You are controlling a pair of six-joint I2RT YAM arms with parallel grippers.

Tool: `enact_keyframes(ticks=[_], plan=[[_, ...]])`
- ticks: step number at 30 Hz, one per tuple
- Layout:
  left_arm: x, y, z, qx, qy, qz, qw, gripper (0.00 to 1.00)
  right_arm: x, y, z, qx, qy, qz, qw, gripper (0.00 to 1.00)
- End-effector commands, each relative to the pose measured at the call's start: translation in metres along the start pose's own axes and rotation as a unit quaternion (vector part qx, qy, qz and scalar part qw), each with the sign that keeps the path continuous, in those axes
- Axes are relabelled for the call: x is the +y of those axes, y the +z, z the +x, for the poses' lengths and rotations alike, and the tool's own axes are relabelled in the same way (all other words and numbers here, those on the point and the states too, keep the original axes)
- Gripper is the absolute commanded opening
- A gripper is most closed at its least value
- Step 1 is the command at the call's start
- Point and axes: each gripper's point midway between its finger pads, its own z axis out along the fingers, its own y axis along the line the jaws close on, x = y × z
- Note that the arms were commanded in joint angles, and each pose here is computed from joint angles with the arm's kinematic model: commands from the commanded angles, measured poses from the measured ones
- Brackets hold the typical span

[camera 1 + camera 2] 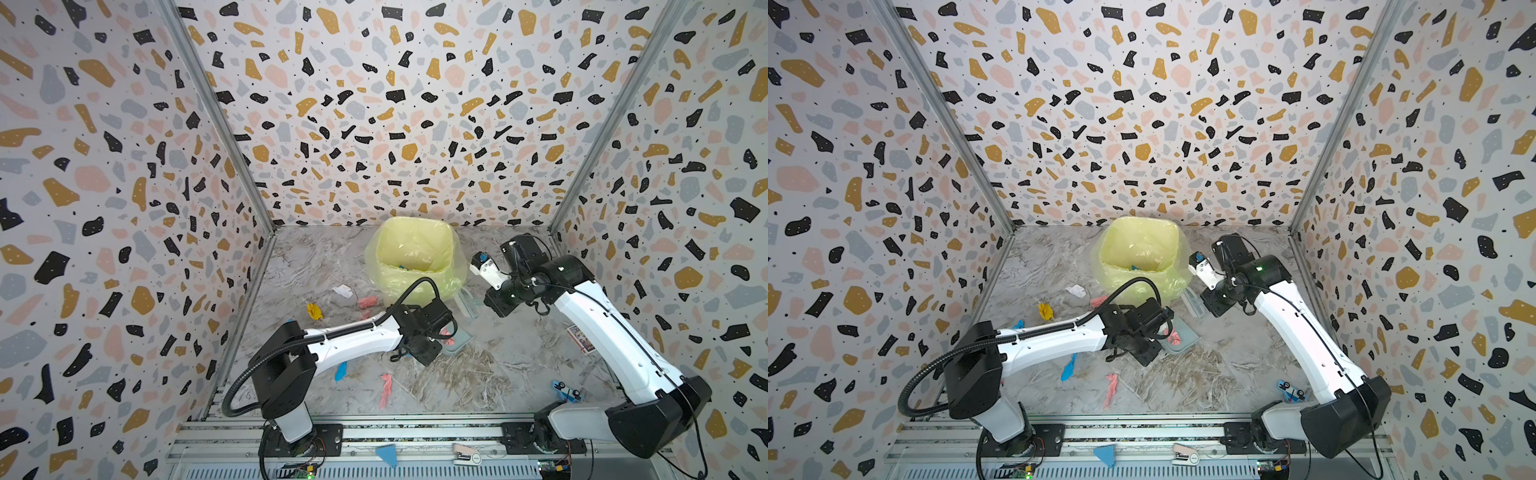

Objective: Sweep away the paper scraps from the table
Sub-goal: 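Lift the dustpan toward the bin while the right gripper withdraws the brush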

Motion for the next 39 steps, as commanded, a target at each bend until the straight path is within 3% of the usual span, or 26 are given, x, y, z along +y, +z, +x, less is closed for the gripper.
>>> enact_keyframes(ticks=[1,12,20,31,39], plan=[[0.001,-0.017,-0.003,-0.029,-0.007,0.002,1.0,0.08,0.001,-0.009,-0.004,-0.034,0.008,-0.02,0.999,0.0],[-0.005,-0.064,0.008,-0.089,0.01,0.007,0.996,0.08,-0.026,-0.023,-0.002,-0.08,0.047,-0.011,0.996,0.0],[0.0,-0.104,0.015,-0.131,-0.012,0.002,0.991,0.08,-0.028,-0.018,0.007,-0.092,0.092,-0.031,0.991,0.0],[0.002,-0.139,0.036,-0.138,-0.055,-0.002,0.989,0.08,-0.041,-0.001,0.038,-0.111,0.249,-0.058,0.96,0.0],[-0.019,-0.134,0.061,-0.127,-0.066,0.026,0.989,0.08,-0.044,0.004,0.026,-0.14,0.269,-0.092,0.948,0.0]])
